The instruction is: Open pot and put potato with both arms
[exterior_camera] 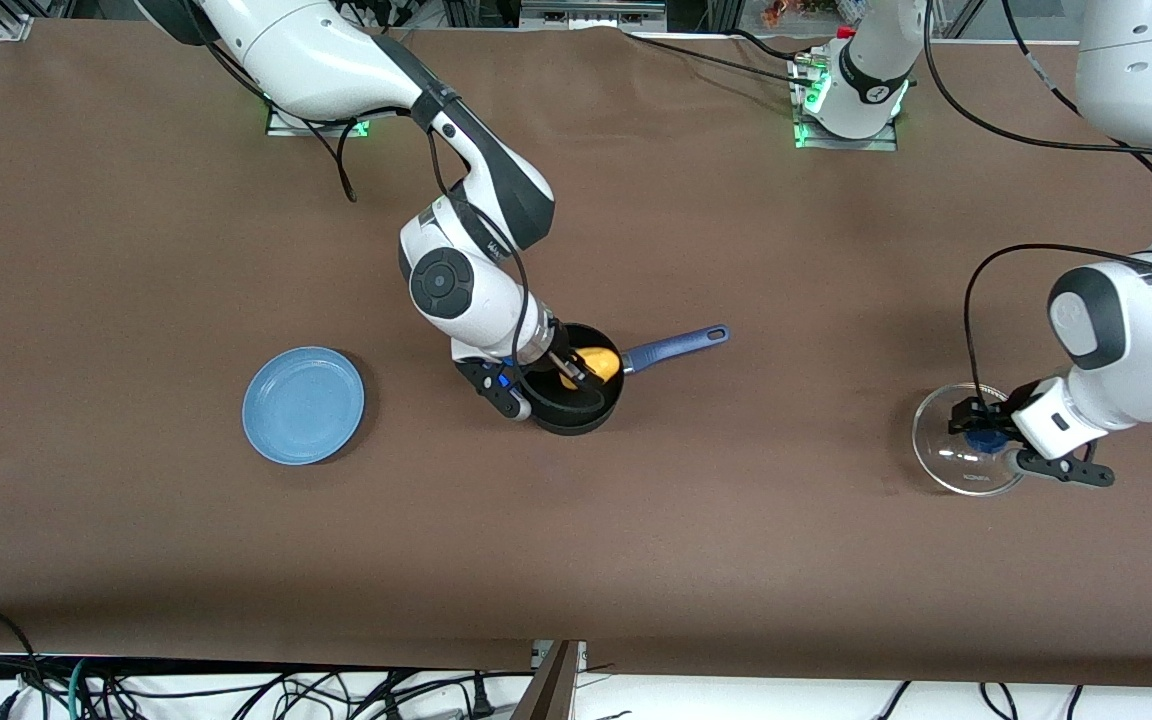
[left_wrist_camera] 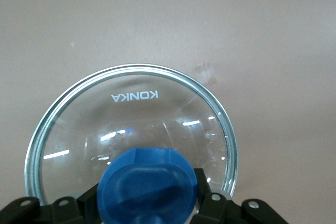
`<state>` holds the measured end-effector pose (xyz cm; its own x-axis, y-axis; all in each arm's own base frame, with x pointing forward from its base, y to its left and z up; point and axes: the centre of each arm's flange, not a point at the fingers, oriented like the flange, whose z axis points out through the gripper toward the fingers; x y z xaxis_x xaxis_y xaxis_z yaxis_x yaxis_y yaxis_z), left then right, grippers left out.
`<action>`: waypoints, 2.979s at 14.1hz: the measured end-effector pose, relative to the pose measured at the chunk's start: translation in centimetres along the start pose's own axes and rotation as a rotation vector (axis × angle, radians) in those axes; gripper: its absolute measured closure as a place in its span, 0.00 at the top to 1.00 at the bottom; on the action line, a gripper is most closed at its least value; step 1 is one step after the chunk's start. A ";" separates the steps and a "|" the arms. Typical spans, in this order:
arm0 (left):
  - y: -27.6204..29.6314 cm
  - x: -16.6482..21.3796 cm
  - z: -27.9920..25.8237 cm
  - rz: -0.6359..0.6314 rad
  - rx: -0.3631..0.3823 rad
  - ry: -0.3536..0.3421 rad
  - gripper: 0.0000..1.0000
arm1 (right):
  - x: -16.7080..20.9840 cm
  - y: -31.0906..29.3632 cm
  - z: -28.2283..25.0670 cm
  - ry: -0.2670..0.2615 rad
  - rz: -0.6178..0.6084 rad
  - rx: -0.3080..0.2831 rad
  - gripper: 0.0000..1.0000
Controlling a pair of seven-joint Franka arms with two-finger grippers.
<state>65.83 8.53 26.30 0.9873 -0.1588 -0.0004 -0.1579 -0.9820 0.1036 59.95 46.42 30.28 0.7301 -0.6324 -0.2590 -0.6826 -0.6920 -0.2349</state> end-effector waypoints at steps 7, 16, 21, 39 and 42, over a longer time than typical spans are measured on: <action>-0.2 -2.4 5.4 -0.049 -0.031 -0.041 0.80 | 4.9 1.1 -8.2 0.136 -0.224 -0.134 1.00; 0.9 1.0 -5.0 -0.055 -0.045 -0.044 1.00 | 11.4 11.7 -31.6 0.037 -0.545 -0.354 1.00; 6.6 0.5 -19.7 -0.158 0.012 -0.045 1.00 | 13.7 20.0 -39.3 -0.020 -0.643 -0.375 1.00; 10.7 -4.3 -30.2 -0.111 0.101 -0.127 1.00 | 13.4 24.9 -42.6 0.063 -0.752 -0.413 1.00; 10.8 -4.2 -30.2 -0.110 0.101 -0.127 1.00 | 13.2 24.5 -43.3 0.085 -0.757 -0.413 1.00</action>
<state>60.45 1.70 57.48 0.9896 -0.0551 -0.1328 -0.0561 -0.9984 -0.0039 54.19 6.04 61.72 0.9948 0.0373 -0.0952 0.0419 -0.9980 0.0474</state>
